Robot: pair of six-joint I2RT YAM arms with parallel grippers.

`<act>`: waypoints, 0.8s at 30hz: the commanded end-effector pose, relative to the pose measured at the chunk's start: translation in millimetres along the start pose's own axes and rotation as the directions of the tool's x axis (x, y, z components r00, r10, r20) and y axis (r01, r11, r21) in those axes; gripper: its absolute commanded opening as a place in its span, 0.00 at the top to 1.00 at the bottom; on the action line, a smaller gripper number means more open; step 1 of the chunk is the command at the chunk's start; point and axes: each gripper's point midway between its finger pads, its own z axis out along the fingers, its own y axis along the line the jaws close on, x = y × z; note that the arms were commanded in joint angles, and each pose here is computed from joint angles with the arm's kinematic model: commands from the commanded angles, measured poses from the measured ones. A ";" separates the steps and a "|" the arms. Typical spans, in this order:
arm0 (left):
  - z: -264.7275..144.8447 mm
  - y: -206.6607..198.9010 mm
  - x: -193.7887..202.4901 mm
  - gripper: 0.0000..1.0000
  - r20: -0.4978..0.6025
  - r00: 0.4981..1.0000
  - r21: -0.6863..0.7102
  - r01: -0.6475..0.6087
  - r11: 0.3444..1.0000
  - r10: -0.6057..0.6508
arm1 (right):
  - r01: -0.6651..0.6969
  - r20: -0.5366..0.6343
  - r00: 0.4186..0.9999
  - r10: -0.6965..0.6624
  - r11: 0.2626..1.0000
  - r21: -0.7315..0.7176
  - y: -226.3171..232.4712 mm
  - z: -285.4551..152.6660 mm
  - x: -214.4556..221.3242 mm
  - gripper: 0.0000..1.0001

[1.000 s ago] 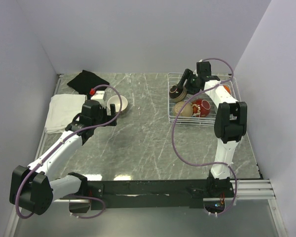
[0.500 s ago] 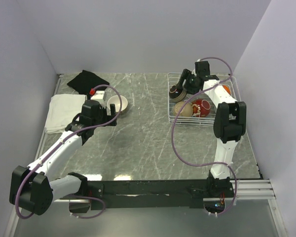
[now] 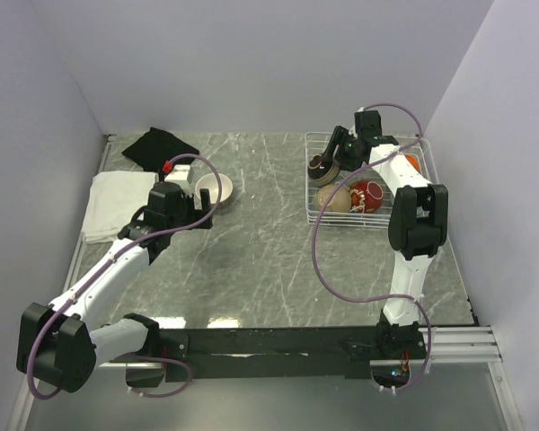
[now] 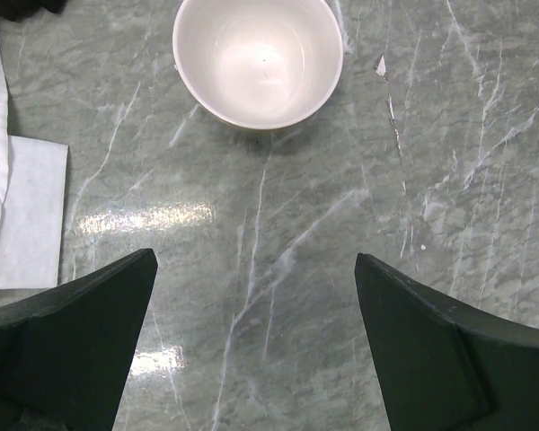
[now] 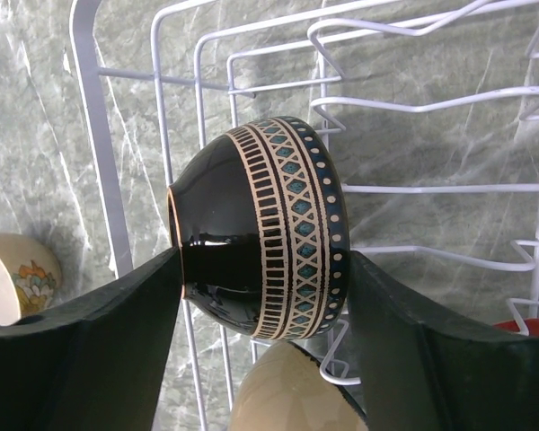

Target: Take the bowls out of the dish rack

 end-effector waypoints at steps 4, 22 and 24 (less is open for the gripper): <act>-5.8 -3.3 -12.8 0.00 0.051 0.999 0.014 -0.014 1.000 0.013 | 0.047 0.031 0.998 -0.045 0.998 -0.050 24.5 -4.5 -11.7 0.51; -5.2 -3.9 -12.3 0.01 0.048 0.999 0.017 -0.009 1.000 0.008 | 0.233 0.229 0.949 -0.219 0.972 -0.037 50.5 -89.9 -56.7 0.74; -5.0 -4.3 -12.2 0.01 0.047 0.999 0.018 -0.008 1.000 0.007 | 0.249 0.241 0.940 -0.240 0.968 -0.007 47.2 -96.3 -58.9 0.75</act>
